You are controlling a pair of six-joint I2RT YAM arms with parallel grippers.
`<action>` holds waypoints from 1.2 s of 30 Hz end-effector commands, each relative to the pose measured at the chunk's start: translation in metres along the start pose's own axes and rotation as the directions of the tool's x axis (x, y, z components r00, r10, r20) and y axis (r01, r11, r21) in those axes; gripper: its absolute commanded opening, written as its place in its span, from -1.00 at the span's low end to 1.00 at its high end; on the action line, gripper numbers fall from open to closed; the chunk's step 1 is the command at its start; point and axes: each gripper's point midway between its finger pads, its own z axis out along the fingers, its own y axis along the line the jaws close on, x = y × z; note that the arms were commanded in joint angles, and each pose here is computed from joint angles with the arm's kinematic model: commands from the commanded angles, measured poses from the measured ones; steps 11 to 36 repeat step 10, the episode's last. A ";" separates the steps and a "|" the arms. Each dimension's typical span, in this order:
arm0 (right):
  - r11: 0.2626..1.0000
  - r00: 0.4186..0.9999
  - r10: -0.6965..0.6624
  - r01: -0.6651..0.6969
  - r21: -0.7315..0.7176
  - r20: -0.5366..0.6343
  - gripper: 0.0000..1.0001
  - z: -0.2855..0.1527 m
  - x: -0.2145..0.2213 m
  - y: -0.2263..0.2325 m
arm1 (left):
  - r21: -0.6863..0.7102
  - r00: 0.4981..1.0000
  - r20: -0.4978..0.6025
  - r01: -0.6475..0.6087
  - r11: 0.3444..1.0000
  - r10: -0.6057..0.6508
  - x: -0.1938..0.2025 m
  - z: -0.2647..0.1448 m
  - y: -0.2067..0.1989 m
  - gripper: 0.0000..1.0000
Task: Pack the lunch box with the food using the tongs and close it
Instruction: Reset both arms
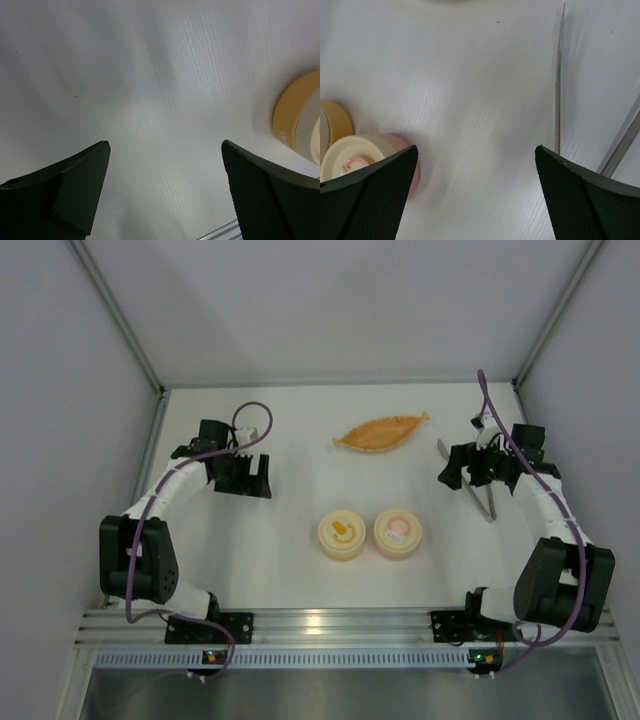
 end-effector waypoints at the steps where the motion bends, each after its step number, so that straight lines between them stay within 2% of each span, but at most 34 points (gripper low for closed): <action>1: 0.999 0.999 -0.031 0.030 0.039 0.009 0.99 0.002 -0.011 -0.003 | -0.058 0.990 0.115 -0.077 0.995 0.083 -0.019 -0.015 0.005 0.96; 9: 0.997 0.998 -0.060 0.061 0.049 -0.025 0.99 0.010 0.000 0.005 | -0.077 0.988 0.128 -0.082 0.994 0.091 -0.014 -0.020 0.009 0.96; 36: 0.997 0.997 -0.067 0.068 0.048 -0.025 0.99 0.010 0.000 0.006 | -0.081 0.987 0.131 -0.078 0.994 0.088 -0.014 -0.020 0.010 0.96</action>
